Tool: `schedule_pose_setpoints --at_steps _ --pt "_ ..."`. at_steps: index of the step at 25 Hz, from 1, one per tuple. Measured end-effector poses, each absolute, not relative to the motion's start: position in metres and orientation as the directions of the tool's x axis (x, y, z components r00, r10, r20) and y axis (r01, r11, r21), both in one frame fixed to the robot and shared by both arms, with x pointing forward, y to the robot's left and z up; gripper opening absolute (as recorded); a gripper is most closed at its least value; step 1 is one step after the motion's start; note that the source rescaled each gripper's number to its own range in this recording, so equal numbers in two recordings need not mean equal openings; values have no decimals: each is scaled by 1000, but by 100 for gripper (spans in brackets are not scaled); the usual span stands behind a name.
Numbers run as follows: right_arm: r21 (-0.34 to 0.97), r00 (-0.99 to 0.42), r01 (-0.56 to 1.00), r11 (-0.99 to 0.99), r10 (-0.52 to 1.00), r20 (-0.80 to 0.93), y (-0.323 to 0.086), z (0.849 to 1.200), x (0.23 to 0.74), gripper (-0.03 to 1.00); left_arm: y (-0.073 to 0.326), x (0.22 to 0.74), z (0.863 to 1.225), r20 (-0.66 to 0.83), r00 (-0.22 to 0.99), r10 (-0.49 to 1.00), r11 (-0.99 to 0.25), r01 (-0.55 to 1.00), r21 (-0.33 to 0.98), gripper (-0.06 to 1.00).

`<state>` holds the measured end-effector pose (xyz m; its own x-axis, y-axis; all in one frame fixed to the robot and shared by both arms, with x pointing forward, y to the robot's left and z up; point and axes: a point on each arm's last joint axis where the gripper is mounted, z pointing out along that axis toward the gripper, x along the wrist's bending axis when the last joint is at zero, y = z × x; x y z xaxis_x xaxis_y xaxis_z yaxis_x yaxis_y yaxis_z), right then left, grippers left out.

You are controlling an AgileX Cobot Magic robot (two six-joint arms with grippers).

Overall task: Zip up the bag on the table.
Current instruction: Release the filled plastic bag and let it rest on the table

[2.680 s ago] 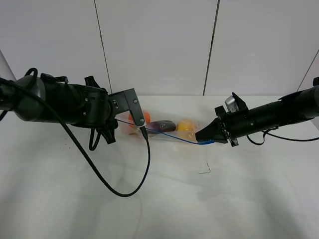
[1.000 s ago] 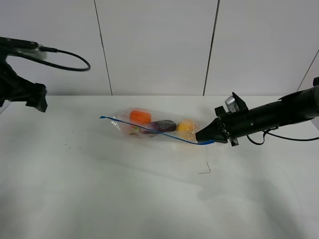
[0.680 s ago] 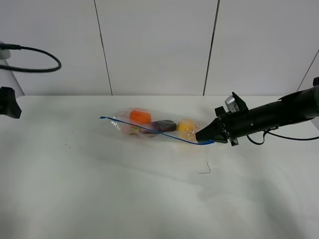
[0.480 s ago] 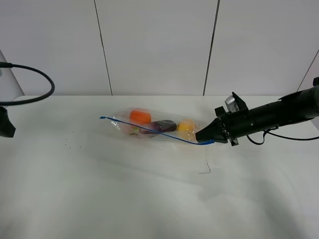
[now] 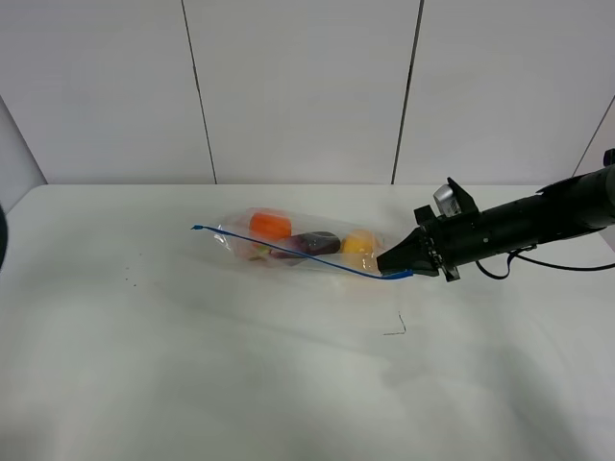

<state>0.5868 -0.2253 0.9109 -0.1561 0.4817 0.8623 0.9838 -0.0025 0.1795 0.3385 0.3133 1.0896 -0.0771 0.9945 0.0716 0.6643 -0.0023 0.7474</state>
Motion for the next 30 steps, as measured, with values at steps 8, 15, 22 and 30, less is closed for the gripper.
schedule_pose_setpoints --at_steps 8,15,22,30 --pt "179 -156 984 -2 482 862 -225 911 587 0 308 286 1074 48 -79 996 11 613 790 100" --pt "179 -157 984 0 481 863 -225 911 587 0 303 264 1056 29 -51 998 7 585 811 100" --pt "182 -162 983 5 482 861 -225 911 586 0 301 247 1053 29 -45 999 -1 519 855 100" --pt "182 -162 983 5 482 861 -225 911 586 0 300 234 1052 31 -48 998 -6 449 893 100"
